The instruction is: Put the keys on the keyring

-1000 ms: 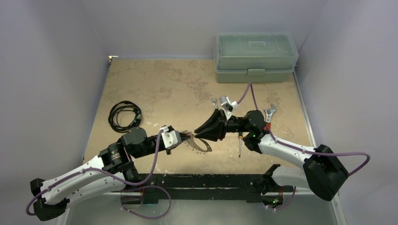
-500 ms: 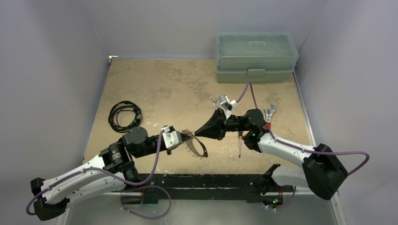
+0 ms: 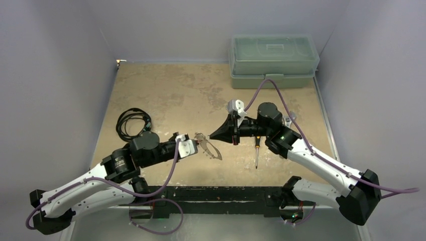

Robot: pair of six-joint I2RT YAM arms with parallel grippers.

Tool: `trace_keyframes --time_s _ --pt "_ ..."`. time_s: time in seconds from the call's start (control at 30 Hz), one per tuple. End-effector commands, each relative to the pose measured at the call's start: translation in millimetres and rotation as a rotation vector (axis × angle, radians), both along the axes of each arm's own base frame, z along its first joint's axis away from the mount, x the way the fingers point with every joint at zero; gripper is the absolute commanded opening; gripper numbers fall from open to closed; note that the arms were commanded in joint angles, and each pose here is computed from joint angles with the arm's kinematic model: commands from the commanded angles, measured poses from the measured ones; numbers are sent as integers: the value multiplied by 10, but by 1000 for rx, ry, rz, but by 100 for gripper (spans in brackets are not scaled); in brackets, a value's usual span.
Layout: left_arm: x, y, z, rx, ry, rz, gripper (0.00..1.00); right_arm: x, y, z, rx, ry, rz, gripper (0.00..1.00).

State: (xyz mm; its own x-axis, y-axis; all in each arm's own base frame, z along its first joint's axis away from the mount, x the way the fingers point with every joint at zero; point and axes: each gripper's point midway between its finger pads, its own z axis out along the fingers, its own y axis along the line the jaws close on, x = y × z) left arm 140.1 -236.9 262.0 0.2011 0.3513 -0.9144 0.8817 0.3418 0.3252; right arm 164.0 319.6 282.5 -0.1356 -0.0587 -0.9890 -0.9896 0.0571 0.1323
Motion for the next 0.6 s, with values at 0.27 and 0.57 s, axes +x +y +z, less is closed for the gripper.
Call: trace_keyframes --time_s 0.27,0.57 --pt "221 216 78 179 -107 92 0 269 -227 -368 -318 -68 -214 0" --pt "330 80 -122 161 -37 148 0 423 -305 -369 -270 -36 -366 0"
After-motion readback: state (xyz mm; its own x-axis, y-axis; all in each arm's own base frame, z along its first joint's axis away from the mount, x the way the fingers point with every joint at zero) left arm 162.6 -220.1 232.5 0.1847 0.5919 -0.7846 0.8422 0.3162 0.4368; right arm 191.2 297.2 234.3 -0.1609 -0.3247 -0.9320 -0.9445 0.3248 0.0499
